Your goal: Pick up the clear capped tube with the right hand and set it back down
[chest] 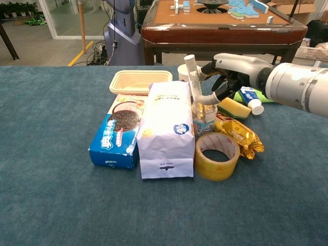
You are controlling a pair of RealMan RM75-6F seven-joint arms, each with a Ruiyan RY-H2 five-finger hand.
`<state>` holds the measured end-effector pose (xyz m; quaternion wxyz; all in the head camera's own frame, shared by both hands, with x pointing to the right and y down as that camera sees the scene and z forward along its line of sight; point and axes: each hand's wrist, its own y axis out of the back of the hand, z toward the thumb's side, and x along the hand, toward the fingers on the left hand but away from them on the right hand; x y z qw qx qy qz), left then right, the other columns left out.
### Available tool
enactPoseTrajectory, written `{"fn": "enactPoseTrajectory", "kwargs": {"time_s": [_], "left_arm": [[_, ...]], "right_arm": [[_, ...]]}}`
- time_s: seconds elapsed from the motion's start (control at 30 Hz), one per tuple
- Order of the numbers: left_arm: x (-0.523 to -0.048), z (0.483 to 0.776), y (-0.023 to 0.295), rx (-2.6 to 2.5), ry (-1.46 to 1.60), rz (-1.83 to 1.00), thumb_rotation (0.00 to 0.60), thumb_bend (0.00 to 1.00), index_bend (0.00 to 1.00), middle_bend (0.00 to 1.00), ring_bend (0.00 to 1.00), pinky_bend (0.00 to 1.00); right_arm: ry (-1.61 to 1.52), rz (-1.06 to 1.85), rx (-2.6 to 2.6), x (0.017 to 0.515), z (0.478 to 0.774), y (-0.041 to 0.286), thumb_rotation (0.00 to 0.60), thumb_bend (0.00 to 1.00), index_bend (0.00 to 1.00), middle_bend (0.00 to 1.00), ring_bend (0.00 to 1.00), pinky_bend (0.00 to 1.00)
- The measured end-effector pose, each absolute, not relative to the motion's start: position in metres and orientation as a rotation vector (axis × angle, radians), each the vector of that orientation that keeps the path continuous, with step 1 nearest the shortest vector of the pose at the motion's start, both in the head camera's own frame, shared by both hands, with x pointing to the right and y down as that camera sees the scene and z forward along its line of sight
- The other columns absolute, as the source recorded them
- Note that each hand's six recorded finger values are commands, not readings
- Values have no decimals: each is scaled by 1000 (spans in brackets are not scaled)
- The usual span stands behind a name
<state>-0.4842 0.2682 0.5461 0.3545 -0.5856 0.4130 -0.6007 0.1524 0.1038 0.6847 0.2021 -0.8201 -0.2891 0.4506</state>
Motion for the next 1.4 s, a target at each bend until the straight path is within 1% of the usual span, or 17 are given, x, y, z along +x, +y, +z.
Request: {"fn": "enactPoseTrajectory", "kwargs": {"time_s": [0.2,0.43,0.57,0.77,1.1,1.23,1.4], "left_arm": [[-486,546,270,-1512,1068,-1559,600,189,114,72,76,15],[-485,547,269,-1514,1067,-1557,600,189,114,72,76,15],[-486,547,269,-1512,1068,-1559,600,189,114,72,76,15],[-488,546,269,-1506,1075,-1562,600,190,114,72,76,15],[-481,544,266,-1512,1066,-1541,600,189,114,72,76,15],[-476,544,264,-1520,1057,-1529,600,189,114,72,76,15],[-469,545,262,-1529,1047,-1516,600,189,114,72,76,14]], "right_arm": [[-813,1257,-2288,152,685,104,600,467,511,292,125,222],[-832,1250,-2279,154,683,103,600,515,561,315,127,222],[-849,1231,-2277,155,678,102,600,541,591,334,145,222],[-926,1153,-2269,164,654,98,600,542,612,358,175,222],[-1110,1067,-2258,208,594,79,600,543,622,386,217,222],[-1145,1109,-2205,236,582,75,600,543,628,392,234,222],[-1125,1186,-2089,266,580,76,600,542,633,408,256,224]]}}
